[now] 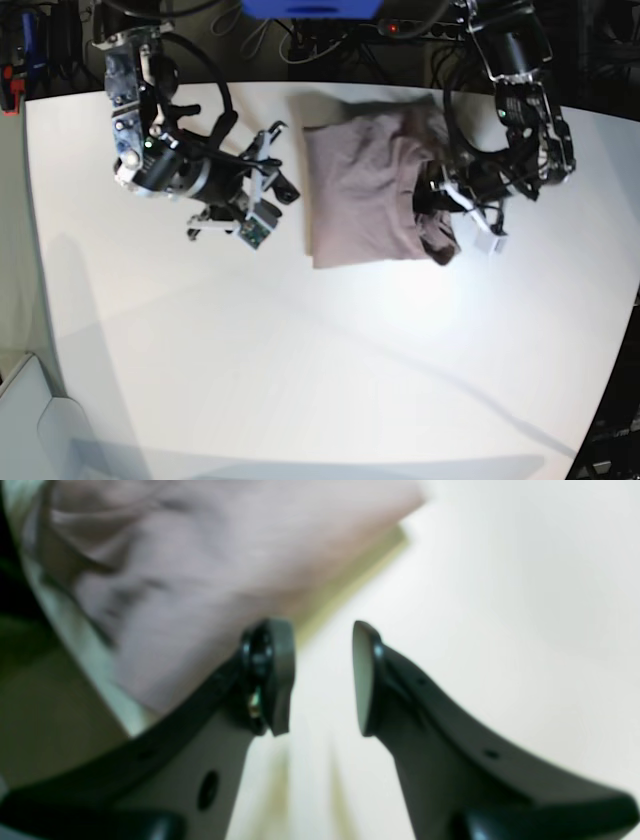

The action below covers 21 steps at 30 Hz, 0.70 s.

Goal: Layout the t-shirt on the table in an organized manner, then fold the t-shirt properly
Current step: 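Push the folded bundle toward the table center with the left gripper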

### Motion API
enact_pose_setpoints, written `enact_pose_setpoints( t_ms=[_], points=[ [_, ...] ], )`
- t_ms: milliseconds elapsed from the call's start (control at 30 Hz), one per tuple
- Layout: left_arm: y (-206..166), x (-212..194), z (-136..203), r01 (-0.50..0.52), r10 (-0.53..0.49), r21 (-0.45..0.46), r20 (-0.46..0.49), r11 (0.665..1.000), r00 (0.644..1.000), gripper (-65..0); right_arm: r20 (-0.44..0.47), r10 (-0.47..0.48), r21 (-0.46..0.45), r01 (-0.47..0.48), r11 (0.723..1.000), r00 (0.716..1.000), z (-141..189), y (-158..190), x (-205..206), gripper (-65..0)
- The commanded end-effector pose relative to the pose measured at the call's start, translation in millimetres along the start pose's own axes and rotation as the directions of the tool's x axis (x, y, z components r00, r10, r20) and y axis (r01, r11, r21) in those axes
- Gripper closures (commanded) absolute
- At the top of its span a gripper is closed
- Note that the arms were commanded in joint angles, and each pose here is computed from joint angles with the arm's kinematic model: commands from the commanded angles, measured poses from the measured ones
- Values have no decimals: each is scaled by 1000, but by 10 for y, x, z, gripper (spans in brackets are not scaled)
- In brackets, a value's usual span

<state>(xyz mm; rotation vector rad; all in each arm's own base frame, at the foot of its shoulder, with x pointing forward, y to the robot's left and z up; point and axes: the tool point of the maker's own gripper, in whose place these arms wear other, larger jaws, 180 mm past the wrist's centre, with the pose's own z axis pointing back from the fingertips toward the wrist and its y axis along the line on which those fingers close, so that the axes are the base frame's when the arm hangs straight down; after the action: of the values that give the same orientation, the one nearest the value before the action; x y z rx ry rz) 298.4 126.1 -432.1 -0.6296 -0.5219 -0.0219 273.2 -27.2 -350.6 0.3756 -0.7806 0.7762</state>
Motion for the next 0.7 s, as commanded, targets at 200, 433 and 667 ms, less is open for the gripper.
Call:
enact_pose_setpoints(
  t_ms=[200,433,667],
  points=[
    [-43,355,-89,328,-310,101,-157,939,938,-2,38,-79,-109,83,991,996,234,-371,-89,-212],
    [-436,670,-388,665,-633,114,-223,738,741,-2,26,-146,-178,149,973,989,390,-559,-305,-212],
    [-1138,738,-801,920,-905,38,-167,390,391,-2,18,-200,-238,198,951,980,541,-704,-493,-212]
  ],
)
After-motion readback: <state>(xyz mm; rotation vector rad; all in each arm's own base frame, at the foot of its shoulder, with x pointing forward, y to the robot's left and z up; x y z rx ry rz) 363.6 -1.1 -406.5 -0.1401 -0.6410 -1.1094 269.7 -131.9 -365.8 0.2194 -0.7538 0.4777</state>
